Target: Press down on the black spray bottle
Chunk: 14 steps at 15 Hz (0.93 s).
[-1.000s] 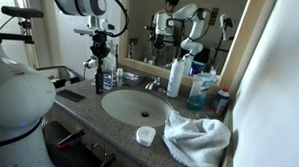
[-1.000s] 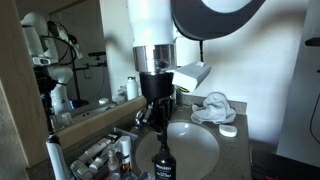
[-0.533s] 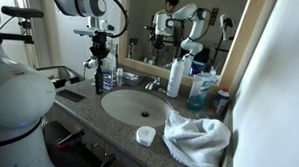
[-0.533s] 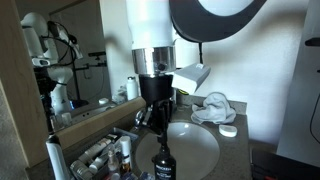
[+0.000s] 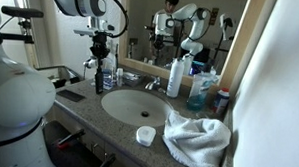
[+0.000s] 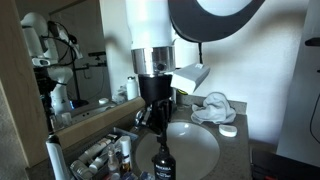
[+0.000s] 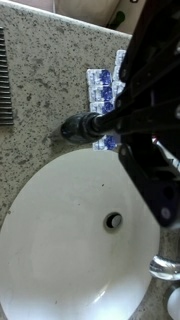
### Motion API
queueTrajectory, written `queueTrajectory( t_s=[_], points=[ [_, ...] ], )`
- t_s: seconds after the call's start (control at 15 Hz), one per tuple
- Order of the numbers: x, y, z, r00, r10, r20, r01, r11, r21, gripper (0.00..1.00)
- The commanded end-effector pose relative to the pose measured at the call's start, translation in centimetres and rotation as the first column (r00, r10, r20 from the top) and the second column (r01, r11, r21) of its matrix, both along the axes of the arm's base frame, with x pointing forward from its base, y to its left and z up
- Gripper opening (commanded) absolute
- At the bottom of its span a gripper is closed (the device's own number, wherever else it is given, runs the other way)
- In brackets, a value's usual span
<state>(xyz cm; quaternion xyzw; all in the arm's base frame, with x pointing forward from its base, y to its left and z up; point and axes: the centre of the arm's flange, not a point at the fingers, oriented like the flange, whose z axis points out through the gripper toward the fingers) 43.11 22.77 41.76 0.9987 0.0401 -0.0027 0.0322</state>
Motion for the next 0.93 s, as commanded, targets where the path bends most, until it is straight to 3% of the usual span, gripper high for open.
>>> queueTrajectory(
  t_s=[0.0, 0.87],
  points=[
    [0.4, 0.5, -1.7, 0.999, -0.033, -0.033, 0.033, 0.999, -0.004, 0.05],
    [0.3, 1.5, 3.5, 1.0, -0.004, 0.01, 0.005, 0.999, -0.04, 0.05]
  ],
)
